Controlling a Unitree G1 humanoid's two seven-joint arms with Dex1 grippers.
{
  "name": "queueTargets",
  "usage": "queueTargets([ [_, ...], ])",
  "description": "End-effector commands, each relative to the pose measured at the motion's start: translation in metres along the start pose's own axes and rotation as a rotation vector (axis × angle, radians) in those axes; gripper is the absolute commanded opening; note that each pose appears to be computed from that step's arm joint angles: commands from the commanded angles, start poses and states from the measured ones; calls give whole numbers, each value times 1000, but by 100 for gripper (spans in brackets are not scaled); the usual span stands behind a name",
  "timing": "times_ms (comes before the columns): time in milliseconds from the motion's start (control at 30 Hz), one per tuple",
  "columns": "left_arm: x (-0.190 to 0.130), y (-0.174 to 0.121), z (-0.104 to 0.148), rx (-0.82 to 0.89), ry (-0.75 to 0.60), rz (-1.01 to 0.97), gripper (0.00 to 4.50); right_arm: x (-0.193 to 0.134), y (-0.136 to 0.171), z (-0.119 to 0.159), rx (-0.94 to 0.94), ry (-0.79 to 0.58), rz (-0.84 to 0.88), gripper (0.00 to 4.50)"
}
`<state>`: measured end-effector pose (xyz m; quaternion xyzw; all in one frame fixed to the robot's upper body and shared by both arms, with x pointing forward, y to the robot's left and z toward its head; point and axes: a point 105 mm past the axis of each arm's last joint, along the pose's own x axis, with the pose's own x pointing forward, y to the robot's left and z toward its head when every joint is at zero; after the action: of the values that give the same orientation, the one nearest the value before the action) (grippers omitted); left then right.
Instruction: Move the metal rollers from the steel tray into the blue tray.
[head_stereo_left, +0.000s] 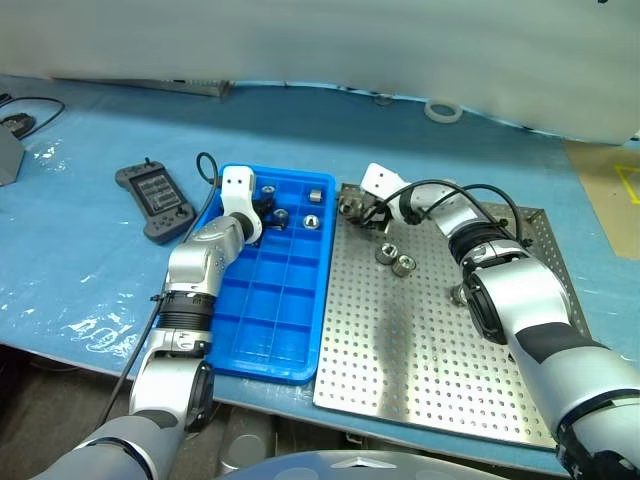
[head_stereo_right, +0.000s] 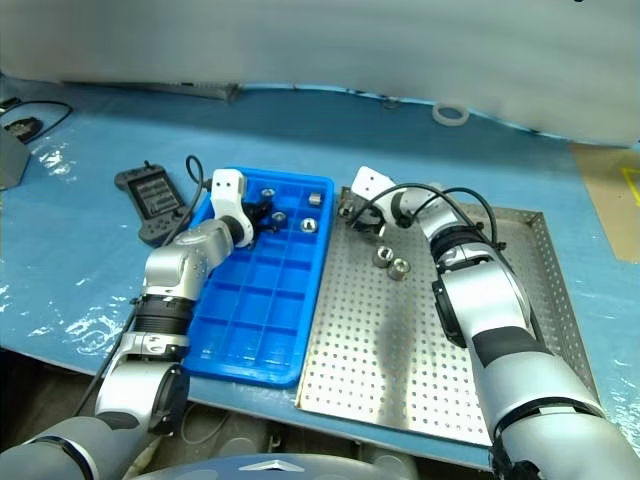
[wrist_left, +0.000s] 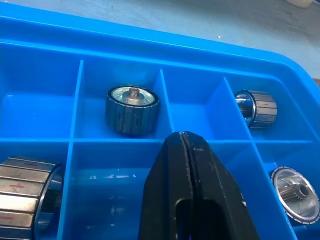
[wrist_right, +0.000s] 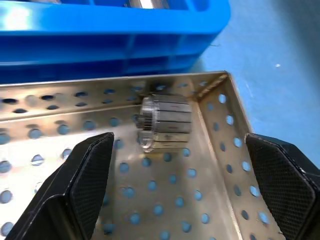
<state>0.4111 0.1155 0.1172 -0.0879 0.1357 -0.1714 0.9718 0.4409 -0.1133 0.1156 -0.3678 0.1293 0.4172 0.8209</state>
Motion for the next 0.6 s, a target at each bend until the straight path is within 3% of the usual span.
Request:
queueTargets([
  [33,-2,-3,1,10,-6,-4,0,-4,-8,13,-33,-39,-10,446],
  [467,-1,-9,-5,14,9,-17,0,7,0,10,0,-27,-37,446],
  [600,-2,-7,-7,14,13,-12,0,10,1,16,27,-55,-42,354],
])
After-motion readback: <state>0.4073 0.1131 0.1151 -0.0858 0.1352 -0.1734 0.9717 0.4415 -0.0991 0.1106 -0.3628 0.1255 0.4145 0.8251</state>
